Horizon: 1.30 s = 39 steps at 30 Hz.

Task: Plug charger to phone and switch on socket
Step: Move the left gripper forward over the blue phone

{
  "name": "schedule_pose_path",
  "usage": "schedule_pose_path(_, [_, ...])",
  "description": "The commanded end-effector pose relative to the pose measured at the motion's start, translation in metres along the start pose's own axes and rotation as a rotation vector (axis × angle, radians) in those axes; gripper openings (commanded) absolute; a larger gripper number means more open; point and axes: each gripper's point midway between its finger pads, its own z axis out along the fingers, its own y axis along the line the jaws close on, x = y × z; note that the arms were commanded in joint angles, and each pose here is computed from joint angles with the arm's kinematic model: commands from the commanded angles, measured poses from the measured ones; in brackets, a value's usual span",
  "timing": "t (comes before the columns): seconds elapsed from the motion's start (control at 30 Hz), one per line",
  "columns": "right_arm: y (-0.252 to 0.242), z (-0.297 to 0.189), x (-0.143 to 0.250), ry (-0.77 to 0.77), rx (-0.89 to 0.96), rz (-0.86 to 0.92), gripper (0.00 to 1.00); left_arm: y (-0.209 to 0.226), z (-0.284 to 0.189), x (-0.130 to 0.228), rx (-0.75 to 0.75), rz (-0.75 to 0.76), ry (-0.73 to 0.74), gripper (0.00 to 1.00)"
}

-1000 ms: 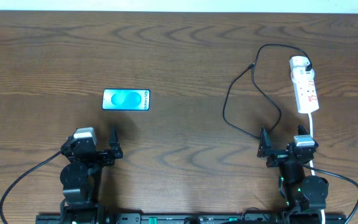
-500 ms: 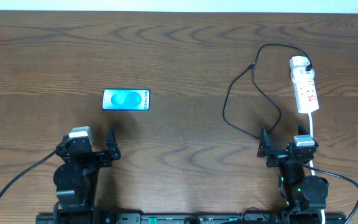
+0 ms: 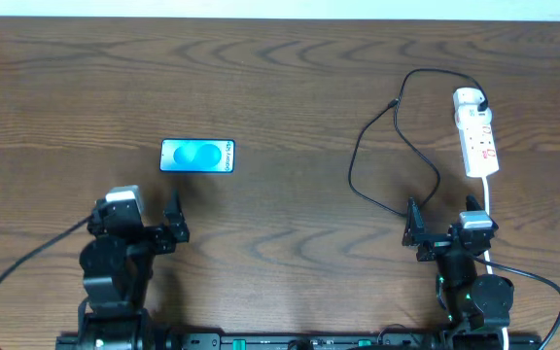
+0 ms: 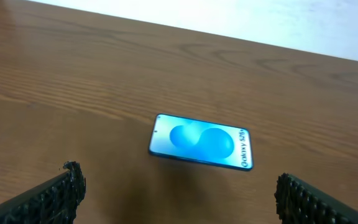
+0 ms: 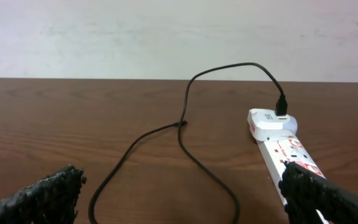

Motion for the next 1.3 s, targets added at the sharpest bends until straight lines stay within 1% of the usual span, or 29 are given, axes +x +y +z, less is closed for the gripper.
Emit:
schedule_pose_path(0.0, [0.000, 0.000, 0.001, 0.004, 0.003, -0.005, 0.99, -0.009, 0.002, -0.020, 0.037, -0.011, 0.013, 0.99])
schedule_pose_path(0.23, [0.000, 0.000, 0.001, 0.004, 0.004, -0.005, 0.99, -0.011, 0.011, -0.038, 0.030, -0.015, 0.063, 0.99])
schedule_pose_path(0.53, [0.000, 0.000, 0.001, 0.004, 0.004, -0.005, 0.99, -0.016, 0.007, -0.068, 0.032, -0.017, 0.057, 0.99])
schedule_pose_path(0.97, [0.000, 0.000, 0.001, 0.004, 0.004, -0.005, 0.99, -0.017, 0.001, -0.074, 0.030, -0.018, 0.070, 0.99])
schedule_pose_path(1.27, [0.000, 0.000, 0.001, 0.004, 0.004, -0.005, 0.99, -0.017, 0.010, -0.079, 0.025, -0.021, 0.107, 0.99])
